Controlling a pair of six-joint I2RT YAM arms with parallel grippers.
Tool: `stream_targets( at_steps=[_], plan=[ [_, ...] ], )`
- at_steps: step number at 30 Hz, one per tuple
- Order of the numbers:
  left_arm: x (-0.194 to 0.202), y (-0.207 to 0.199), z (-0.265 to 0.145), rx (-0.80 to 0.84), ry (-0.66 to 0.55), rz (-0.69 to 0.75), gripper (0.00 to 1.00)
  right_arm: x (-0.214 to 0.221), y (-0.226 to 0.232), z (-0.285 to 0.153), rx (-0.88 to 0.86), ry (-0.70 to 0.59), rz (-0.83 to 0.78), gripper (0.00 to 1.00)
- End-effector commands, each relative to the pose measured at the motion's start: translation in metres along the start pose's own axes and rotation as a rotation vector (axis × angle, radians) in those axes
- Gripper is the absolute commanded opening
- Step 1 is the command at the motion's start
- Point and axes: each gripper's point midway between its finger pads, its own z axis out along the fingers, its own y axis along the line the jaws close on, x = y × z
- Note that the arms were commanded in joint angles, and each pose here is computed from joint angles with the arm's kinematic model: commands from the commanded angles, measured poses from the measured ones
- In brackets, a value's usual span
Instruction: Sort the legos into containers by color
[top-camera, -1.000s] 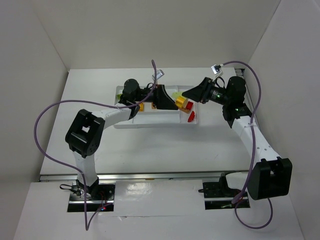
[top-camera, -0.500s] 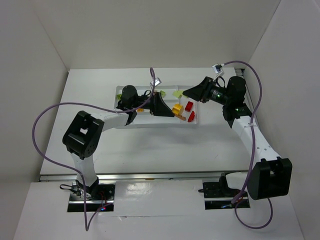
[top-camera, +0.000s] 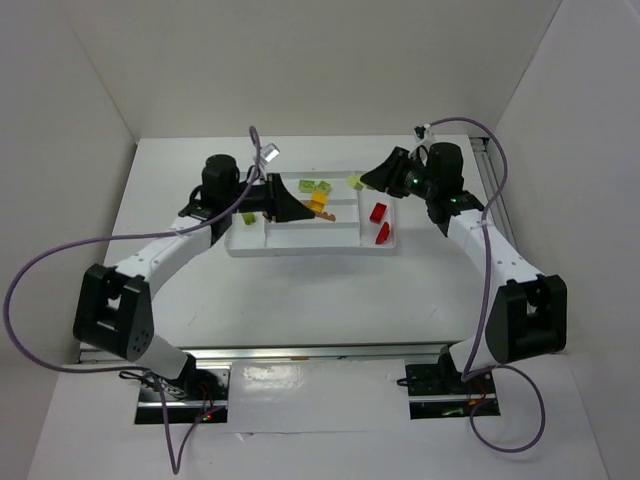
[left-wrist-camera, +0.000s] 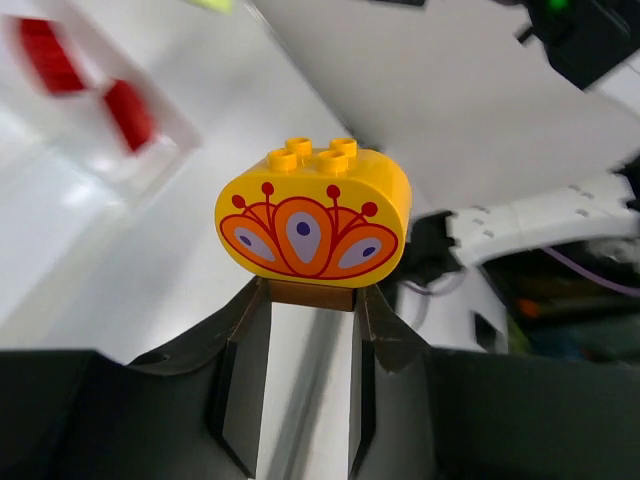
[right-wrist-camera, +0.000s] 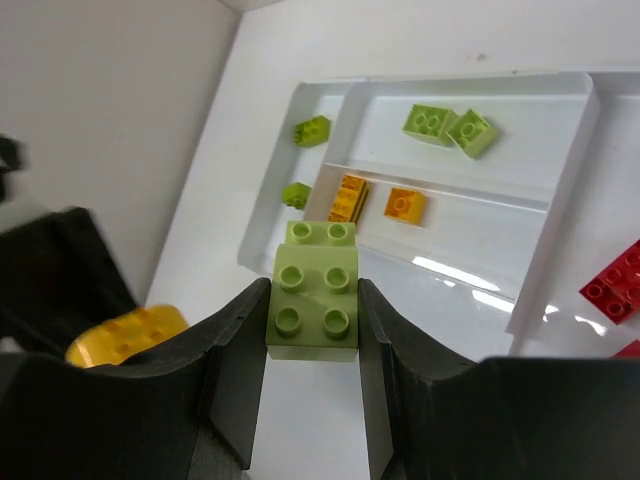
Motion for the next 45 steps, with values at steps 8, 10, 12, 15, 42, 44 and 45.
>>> stream_targets(
  at_steps=[8, 10, 12, 15, 42, 44, 45],
  plan=[
    [-0.023, 0.048, -0.082, -0.598, -0.061, 0.045, 0.0, 0.011, -0.02, 0.014, 0.219, 0.014, -0.108, 0.09],
    [-0.016, 0.05, -0.083, -0.605, -0.044, 0.024, 0.0, 0.019, -0.025, 0.001, 0.256, 0.033, -0.118, 0.09],
    [-0.004, 0.054, -0.085, -0.614, -0.023, -0.001, 0.0, 0.029, -0.032, -0.014, 0.305, 0.044, -0.109, 0.09],
    [0.017, 0.057, -0.076, -0.615, 0.043, -0.004, 0.0, 0.048, -0.041, -0.033, 0.35, 0.074, -0.105, 0.09],
    [0.174, 0.097, 0.024, -0.639, 0.486, -0.114, 0.66, 0.056, -0.052, -0.056, 0.428, 0.059, -0.118, 0.09],
    [0.172, 0.094, 0.02, -0.651, 0.487, -0.114, 0.88, 0.056, -0.052, -0.056, 0.428, 0.059, -0.118, 0.09],
    [0.164, 0.09, 0.019, -0.652, 0.472, -0.085, 0.91, 0.056, -0.052, -0.056, 0.428, 0.059, -0.118, 0.09]
  ],
)
